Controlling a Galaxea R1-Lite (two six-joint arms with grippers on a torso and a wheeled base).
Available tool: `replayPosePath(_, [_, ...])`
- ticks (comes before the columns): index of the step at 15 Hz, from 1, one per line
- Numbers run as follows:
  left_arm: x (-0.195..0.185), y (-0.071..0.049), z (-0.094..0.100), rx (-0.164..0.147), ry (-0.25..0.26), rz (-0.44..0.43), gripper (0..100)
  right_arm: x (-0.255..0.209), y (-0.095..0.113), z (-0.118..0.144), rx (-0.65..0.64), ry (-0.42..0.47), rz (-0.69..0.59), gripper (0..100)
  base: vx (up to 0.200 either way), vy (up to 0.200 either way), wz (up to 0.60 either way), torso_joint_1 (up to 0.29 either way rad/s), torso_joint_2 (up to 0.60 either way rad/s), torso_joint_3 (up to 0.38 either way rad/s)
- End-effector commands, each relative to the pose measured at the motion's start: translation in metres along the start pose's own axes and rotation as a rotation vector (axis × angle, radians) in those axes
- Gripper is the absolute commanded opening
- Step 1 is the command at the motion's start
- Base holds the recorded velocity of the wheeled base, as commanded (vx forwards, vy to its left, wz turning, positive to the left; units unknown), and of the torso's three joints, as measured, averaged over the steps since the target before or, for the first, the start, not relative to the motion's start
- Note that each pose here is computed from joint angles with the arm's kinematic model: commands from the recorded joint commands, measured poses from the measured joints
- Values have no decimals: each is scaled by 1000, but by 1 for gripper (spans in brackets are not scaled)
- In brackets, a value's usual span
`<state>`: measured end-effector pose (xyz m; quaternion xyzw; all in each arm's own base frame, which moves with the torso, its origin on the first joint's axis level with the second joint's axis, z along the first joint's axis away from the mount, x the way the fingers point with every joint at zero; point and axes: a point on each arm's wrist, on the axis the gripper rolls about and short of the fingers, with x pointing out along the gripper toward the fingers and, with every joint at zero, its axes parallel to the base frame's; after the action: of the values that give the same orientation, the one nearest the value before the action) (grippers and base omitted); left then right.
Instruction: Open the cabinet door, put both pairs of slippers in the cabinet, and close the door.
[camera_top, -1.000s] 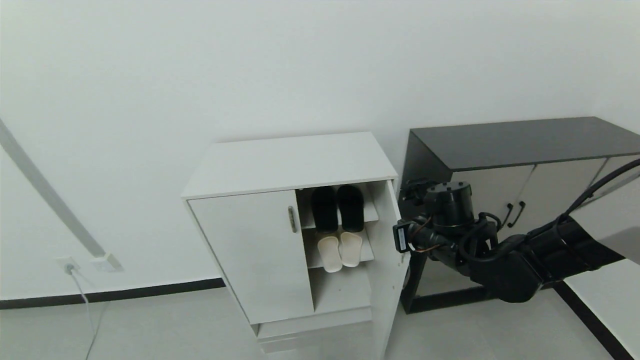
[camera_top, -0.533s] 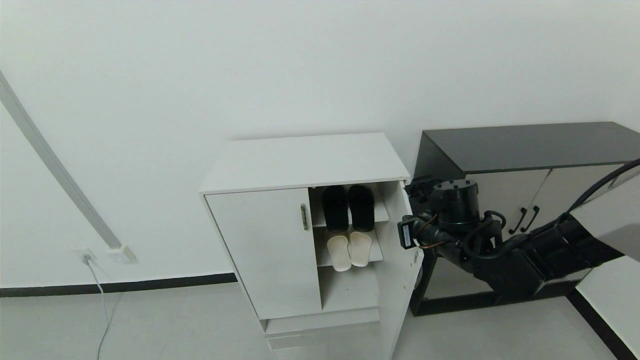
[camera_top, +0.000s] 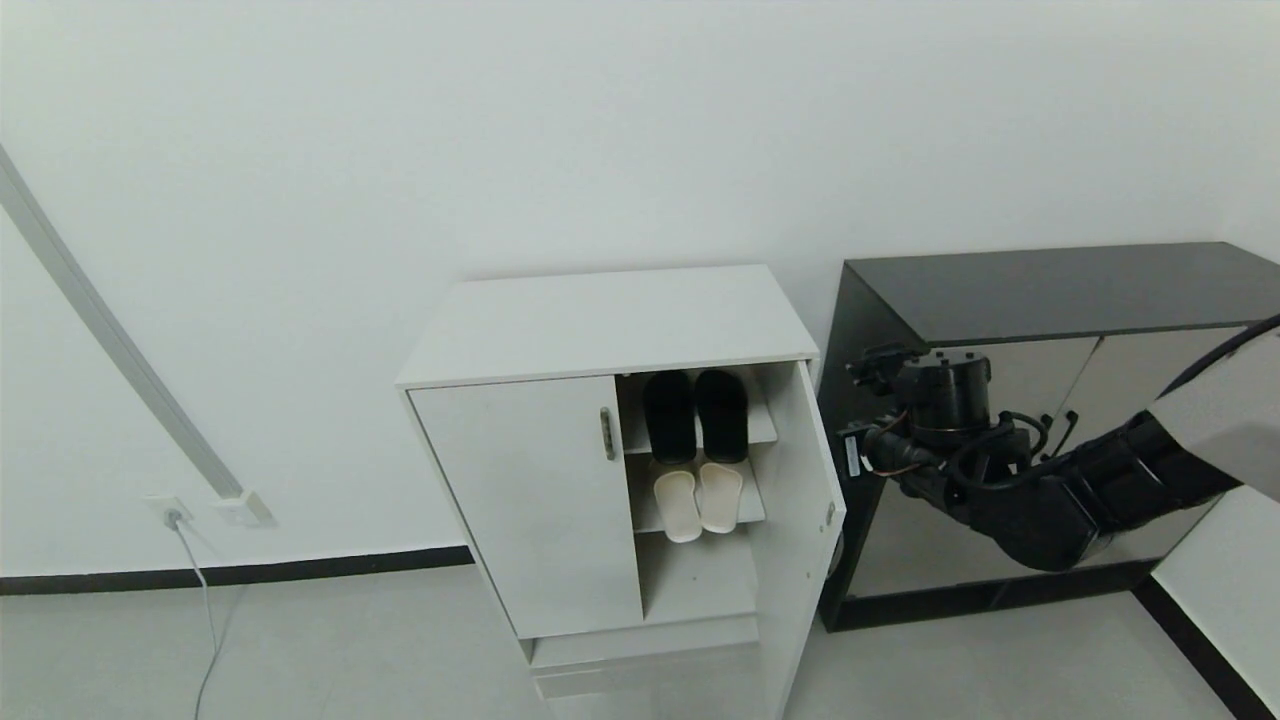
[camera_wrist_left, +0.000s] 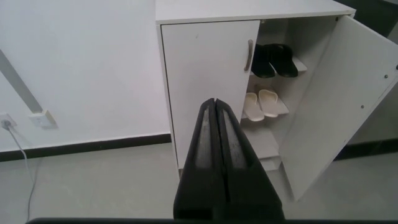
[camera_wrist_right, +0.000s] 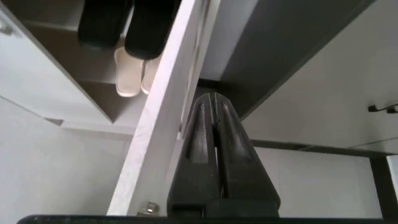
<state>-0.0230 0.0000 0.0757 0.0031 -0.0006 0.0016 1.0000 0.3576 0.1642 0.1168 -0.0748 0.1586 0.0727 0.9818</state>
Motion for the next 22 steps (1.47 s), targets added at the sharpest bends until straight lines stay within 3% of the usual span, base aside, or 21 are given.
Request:
replayPosePath(1, [0, 0, 0, 0, 1, 1, 0, 9, 1, -13, -15, 36, 3, 0, 0, 0, 0, 0, 0, 0])
replayPosePath(4, [0, 0, 0, 0, 1, 1, 0, 8, 10, -16, -24, 43, 51, 0, 0, 0, 0, 0, 0, 0])
replayPosePath(10, [0, 0, 0, 0, 1, 0, 0, -18, 56, -18, 27, 33, 280, 0, 0, 0, 0, 0, 0, 0])
replayPosePath(14, [0, 0, 0, 0, 1, 0, 0, -25, 61, -24, 26, 26, 352, 0, 0, 0, 0, 0, 0, 0])
replayPosePath(22, [0, 0, 0, 0, 1, 1, 0, -31, 71, -29, 8, 17, 378, 0, 0, 0, 0, 0, 0, 0])
